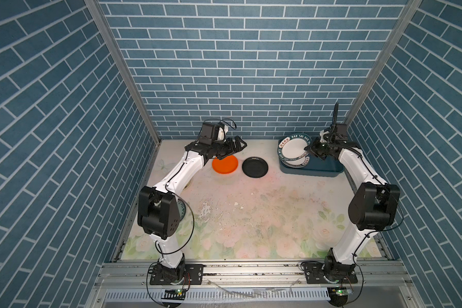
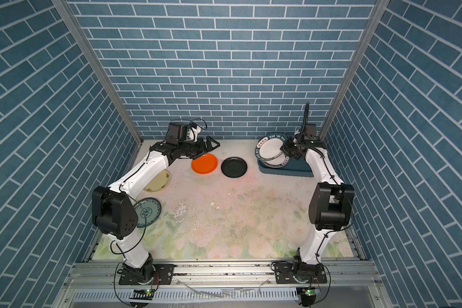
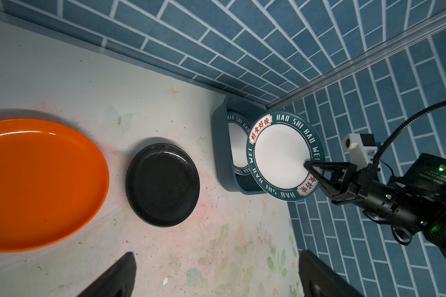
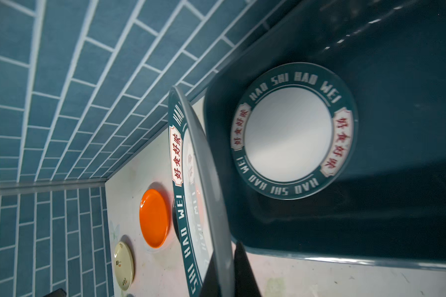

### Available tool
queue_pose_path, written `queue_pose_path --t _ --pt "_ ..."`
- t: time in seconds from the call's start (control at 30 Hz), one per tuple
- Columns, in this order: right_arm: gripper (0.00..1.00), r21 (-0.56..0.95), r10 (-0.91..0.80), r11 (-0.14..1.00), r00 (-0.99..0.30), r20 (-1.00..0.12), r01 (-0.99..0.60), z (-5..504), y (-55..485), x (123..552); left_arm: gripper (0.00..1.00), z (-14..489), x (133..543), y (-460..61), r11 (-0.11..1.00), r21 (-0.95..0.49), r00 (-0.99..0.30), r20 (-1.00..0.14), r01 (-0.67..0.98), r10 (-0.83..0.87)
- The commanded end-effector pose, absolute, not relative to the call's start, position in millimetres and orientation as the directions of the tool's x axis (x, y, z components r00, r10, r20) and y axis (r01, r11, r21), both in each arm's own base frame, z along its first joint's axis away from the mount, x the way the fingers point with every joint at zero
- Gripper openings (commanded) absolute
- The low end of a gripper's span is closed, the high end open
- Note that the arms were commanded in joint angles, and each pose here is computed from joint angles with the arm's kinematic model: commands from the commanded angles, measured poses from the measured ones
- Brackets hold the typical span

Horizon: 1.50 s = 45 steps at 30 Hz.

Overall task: Place the plates into the plastic bin on the countertop
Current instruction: Place the plate in the plastic bin.

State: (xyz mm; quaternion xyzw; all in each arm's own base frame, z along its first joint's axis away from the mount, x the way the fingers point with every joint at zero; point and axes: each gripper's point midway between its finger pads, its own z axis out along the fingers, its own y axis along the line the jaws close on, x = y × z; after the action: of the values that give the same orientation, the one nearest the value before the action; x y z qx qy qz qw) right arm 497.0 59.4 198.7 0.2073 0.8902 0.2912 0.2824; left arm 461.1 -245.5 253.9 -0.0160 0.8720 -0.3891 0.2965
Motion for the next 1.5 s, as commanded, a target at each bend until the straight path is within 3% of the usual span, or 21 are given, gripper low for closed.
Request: queue_pose_path --t 0.0,0.1,0.63,0.9,1.07,1.23,1.4,1.47 --pt "0.0 0.711 0.638 0.66 -0.68 -0.36 0.243 196 36 512 1.0 264 470 -246 0.699 -0.685 -0.806 -0.524 0.208 -0.274" --pt "0.0 0.738 0.681 0.614 -0.661 -0.316 0.28 173 26 528 1.0 264 478 -250 0.692 -0.693 -0.806 -0.519 0.203 -0.283" --pt "0.0 0.722 0.656 0.63 -0.693 -0.299 0.285 124 44 582 1.0 255 485 -237 0.727 -0.675 -0.78 -0.522 0.131 -0.345" --pt "0.0 0.694 0.626 0.659 -0.724 -0.291 0.29 116 46 577 1.0 253 486 -234 0.725 -0.679 -0.773 -0.519 0.113 -0.366" --pt "0.06 0.668 0.595 0.68 -0.761 -0.26 0.303 96 51 570 1.0 248 482 -232 0.726 -0.681 -0.775 -0.509 0.096 -0.375" --pt "0.24 0.6 0.55 0.738 -0.79 -0.271 0.308 89 53 563 1.0 245 481 -232 0.724 -0.684 -0.777 -0.502 0.09 -0.378" --pt "0.78 0.533 0.535 0.781 -0.787 -0.306 0.324 92 45 559 1.0 245 477 -230 0.727 -0.68 -0.778 -0.504 0.091 -0.374" --pt "0.88 0.506 0.528 0.797 -0.785 -0.322 0.329 97 41 558 1.0 246 475 -229 0.73 -0.677 -0.776 -0.509 0.093 -0.373"
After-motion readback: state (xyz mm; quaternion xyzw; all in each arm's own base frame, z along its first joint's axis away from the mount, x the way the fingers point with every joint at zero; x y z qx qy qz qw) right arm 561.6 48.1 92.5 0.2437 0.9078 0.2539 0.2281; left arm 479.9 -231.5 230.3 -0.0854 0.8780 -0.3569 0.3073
